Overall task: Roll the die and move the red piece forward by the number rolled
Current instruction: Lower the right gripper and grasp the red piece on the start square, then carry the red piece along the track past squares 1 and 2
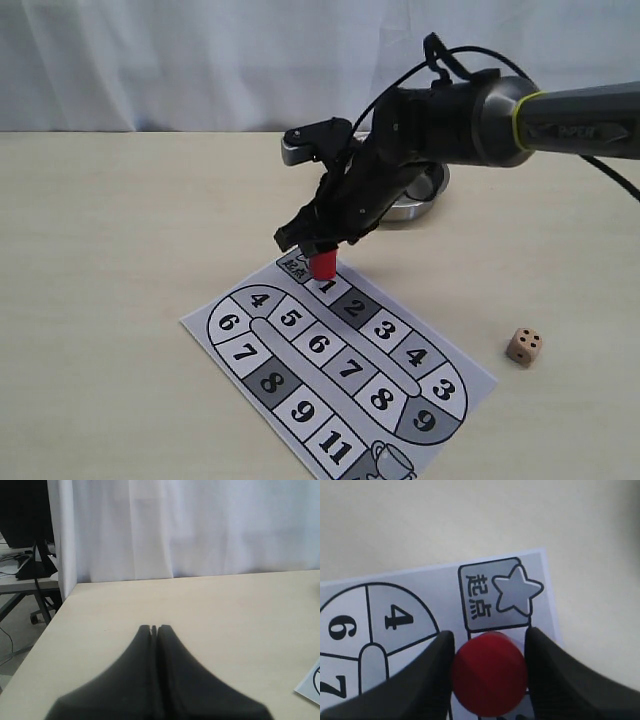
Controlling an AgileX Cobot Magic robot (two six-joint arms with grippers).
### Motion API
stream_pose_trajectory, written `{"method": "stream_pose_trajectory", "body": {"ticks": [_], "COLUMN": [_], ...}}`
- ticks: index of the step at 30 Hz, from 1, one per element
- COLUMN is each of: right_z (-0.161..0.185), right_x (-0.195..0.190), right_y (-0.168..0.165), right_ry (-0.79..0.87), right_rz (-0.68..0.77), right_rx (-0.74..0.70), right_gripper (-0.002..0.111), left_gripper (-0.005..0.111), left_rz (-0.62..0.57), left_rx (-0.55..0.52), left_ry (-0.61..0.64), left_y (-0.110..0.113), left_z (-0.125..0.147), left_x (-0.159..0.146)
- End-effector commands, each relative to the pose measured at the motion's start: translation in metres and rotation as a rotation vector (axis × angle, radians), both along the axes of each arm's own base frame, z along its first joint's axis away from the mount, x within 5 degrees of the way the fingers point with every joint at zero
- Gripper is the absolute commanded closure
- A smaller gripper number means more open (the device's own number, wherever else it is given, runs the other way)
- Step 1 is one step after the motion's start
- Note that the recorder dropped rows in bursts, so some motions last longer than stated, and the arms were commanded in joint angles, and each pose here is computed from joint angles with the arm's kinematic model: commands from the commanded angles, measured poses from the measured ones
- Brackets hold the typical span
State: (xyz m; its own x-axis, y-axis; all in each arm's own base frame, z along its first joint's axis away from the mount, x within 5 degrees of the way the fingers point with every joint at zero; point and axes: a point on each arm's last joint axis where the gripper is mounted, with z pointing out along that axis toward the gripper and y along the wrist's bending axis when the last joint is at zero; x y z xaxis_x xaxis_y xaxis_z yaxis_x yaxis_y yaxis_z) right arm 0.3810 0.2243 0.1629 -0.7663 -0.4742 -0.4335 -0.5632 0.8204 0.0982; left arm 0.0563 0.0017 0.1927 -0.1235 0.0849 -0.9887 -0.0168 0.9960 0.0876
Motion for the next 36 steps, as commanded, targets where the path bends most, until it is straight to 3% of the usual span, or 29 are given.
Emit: {"method": "stream_pose_trajectory", "body": {"ticks": [1,15,24,36], "right_z": [-0.007,-0.008,-0.032,0.018], "right_x": [-0.008,-0.010,-0.009,-0.016], "right_y": [0.010,0.010,0.007,0.003], "right_ry": [-0.079,-0.087,-0.032,-0.104], "right_rz": [0.033,0.045,0.042,0.049], "right_rx": [0.014,-0.020,-0.071,-0.039], "right_gripper": [0.104,0.104,0.104,0.104], "left_gripper": [0.107,0.107,0.107,0.107], "left_rz": [-0.002,-0.002,-0.002,-0.002], "left_rx": [-0.012,-0.012,-0.012,-0.012], "left_ry": [-0.026,-0.026,-0.021,-0.021], "left_y": [0.000,0.000,0.000,0.000], "left_z": [0.004,0.004,0.003,0.003], "left_x": [0.000,0.000,0.000,0.000]}}
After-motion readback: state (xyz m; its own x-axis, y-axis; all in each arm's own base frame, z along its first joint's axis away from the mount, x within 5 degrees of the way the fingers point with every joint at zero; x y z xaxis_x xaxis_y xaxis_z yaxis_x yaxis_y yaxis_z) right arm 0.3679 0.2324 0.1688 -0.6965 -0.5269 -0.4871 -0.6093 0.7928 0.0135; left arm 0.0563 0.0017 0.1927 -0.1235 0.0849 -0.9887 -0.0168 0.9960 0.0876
